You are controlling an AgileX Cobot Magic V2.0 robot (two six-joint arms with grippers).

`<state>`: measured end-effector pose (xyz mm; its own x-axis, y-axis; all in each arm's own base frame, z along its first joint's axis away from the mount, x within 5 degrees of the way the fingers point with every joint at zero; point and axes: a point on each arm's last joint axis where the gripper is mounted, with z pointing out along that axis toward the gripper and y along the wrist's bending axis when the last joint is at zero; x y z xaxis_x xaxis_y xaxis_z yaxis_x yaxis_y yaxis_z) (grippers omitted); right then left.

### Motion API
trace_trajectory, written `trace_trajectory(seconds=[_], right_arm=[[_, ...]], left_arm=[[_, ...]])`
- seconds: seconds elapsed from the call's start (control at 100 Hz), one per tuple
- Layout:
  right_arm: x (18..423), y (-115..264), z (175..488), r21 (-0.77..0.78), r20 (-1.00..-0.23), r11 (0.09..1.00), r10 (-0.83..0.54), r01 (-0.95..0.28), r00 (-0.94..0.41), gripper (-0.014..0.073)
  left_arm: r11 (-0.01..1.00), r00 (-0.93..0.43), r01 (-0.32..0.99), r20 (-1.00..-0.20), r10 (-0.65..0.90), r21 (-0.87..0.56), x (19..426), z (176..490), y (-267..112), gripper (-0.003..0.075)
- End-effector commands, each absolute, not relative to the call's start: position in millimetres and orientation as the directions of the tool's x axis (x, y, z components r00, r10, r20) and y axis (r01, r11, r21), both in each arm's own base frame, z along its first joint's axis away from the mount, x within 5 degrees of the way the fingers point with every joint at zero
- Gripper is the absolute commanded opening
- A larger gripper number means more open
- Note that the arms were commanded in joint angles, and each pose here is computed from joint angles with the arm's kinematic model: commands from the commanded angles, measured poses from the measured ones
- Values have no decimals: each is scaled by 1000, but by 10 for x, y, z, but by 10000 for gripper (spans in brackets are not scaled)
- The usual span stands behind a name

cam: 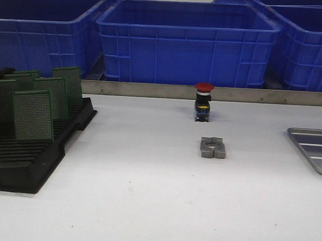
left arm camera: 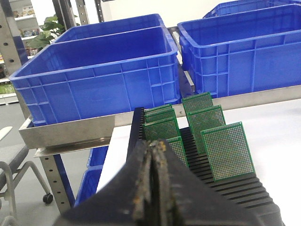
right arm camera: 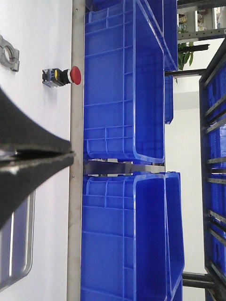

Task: Place circuit board on tray
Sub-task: 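Move the left gripper down toward the black rack of green boards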

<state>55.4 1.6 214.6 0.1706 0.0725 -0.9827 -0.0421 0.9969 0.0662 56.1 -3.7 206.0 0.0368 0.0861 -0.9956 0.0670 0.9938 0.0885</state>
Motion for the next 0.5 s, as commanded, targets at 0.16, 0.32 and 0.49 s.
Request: trace_trajectory(seconds=[0.16,0.32,0.49], right_arm=[[509,16,2263,55,-959,997,66,-49,275,-68],[509,16,2263,55,-959,997,66,-49,275,-68],[509,16,2263,55,-959,997,66,-49,275,-68]], left_arm=[[995,149,65,-987,64,75,524,2156,-41,-18],[995,168,65,-984,61,73,515,2200,-41,-18],[997,205,78,-978,-32,-16,473,2437,-35,-18]])
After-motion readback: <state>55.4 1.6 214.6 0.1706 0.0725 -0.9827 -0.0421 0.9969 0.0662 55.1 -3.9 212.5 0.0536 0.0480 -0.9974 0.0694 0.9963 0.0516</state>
